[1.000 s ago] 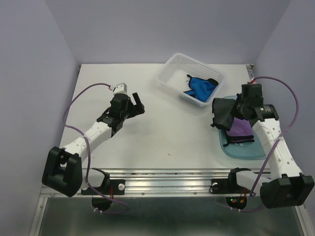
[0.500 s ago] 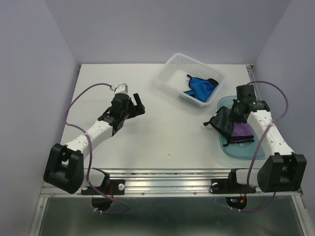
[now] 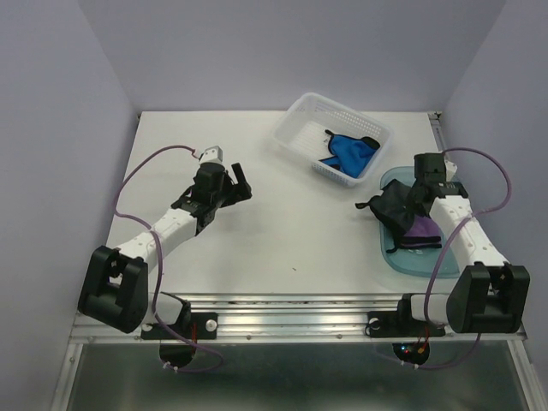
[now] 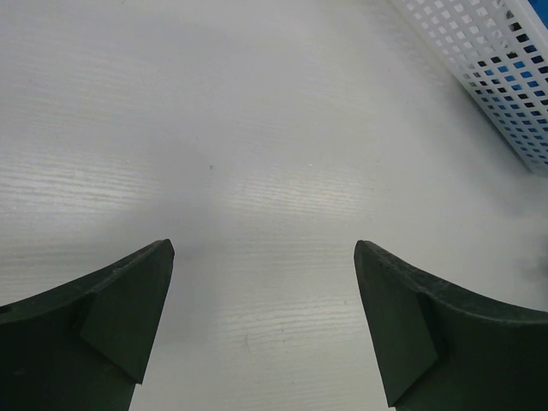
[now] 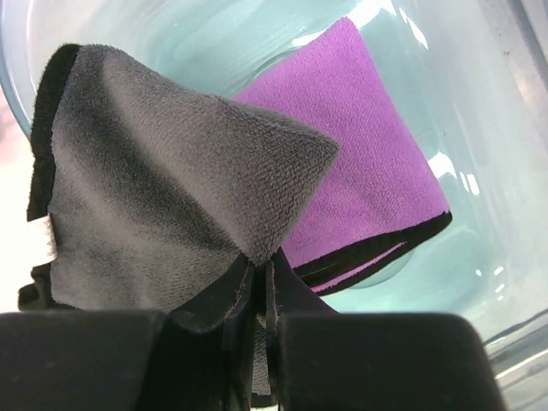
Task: Fold and stack the towels
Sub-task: Neatly place the folded towel into the bin
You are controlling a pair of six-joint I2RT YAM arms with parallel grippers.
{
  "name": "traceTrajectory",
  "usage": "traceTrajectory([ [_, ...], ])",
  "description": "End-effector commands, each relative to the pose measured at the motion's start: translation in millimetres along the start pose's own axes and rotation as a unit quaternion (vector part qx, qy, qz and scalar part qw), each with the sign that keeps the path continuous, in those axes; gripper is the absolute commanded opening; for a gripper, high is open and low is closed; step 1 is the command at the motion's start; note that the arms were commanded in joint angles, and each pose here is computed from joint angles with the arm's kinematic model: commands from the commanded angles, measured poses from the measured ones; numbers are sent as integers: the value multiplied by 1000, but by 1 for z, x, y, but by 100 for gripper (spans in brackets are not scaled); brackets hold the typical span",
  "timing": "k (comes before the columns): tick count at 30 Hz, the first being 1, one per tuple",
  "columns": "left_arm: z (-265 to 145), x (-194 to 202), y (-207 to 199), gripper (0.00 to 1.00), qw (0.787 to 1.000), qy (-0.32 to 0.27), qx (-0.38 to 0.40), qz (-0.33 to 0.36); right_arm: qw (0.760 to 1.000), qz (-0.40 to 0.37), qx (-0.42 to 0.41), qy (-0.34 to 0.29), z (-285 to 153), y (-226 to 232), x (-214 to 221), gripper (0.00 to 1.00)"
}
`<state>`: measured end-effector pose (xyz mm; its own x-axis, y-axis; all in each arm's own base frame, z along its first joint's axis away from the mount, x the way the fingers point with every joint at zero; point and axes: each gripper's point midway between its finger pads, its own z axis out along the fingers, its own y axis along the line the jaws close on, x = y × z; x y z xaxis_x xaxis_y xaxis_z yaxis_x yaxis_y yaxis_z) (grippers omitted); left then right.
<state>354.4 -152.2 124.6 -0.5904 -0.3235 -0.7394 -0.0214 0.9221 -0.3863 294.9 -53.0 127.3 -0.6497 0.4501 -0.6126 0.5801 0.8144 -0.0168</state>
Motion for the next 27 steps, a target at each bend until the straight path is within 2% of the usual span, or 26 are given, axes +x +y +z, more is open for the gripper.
traceTrajectory([
  [1, 2, -15, -9, 99, 1000, -21, 16, 5, 995, 68, -21, -67, -5, 5, -26, 1],
  [6, 2, -15, -8, 99, 1000, -20, 15, 4, 989, 109, -38, -97, -13, 6, -34, 1],
  [11, 2, -15, -9, 99, 1000, -19, 18, 5, 984, 142, -45, -96, -14, 2, -34, 1],
  [14, 3, -14, -8, 99, 1000, -18, 17, 3, 976, 167, -74, -115, -22, 7, -43, 1],
  [21, 2, -15, -8, 99, 1000, -20, 17, 3, 963, 176, -146, -141, -53, 25, -68, 1],
  [27, 1, -15, -9, 99, 1000, -18, 23, 2, 963, 158, -171, -137, -71, 26, -62, 1],
])
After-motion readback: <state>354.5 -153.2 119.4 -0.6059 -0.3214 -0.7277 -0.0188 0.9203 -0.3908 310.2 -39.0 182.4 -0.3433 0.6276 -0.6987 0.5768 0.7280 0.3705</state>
